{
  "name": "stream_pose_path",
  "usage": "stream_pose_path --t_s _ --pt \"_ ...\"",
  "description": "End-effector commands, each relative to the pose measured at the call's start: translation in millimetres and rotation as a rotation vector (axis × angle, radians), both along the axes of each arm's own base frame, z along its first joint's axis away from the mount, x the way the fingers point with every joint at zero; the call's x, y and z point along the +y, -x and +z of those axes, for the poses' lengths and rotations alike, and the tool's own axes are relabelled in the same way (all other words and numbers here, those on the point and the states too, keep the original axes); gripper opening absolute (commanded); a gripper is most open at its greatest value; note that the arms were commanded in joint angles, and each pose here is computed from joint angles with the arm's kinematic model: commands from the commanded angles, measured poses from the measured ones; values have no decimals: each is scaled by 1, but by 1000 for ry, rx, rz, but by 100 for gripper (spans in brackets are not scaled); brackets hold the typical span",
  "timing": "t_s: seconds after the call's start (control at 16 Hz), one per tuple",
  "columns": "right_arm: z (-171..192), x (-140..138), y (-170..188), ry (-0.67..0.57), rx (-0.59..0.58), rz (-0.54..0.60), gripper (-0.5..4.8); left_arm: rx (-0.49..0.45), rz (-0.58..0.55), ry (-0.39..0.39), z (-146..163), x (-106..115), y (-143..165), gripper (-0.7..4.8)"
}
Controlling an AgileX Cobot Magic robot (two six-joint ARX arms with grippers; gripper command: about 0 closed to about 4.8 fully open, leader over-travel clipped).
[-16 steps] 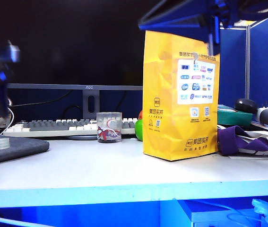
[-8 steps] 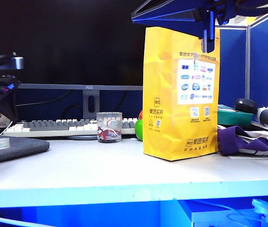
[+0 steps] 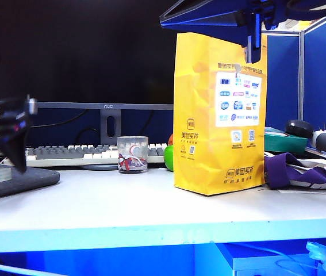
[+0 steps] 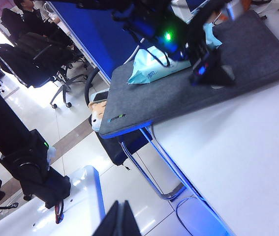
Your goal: Pick up the transparent tape and throw it into the yellow paper bag.
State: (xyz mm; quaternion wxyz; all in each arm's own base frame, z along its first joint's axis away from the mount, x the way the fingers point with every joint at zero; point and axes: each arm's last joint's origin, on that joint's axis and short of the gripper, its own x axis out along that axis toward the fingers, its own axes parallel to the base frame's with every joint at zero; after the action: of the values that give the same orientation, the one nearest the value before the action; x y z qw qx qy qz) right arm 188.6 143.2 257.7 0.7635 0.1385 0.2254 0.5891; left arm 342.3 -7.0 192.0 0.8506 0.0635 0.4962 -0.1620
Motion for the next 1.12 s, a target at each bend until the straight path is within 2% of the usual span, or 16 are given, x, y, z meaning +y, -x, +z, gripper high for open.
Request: stream_pose_path --t_s 0.06,0.31,0.37,0.56,0.62,0.81,0.94,1.12 --pt "3 1 -1 -9 -29 -2 8 25 13 -55 -1 -1 2 479" --pt "3 1 -1 -8 -29 -3 8 12 18 -58 -1 -1 0 479" --pt "3 1 -1 -8 -29 -3 8 11 19 -58 -1 -1 0 461" --pt "3 1 -1 -8 -29 -3 8 5 28 -75 0 0 0 224" --pt "3 1 -1 -8 -29 -3 8 5 29 -75 0 0 0 190" --pt "3 0 -1 -5 -31 -20 8 5 23 -66 0 0 0 178" --pt "4 0 -2 -3 -49 -55 8 -5 -33 -9 5 -10 -2 178" --pt "11 0 -5 -32 -113 -95 8 -68 -142 16 39 -38 -7 183"
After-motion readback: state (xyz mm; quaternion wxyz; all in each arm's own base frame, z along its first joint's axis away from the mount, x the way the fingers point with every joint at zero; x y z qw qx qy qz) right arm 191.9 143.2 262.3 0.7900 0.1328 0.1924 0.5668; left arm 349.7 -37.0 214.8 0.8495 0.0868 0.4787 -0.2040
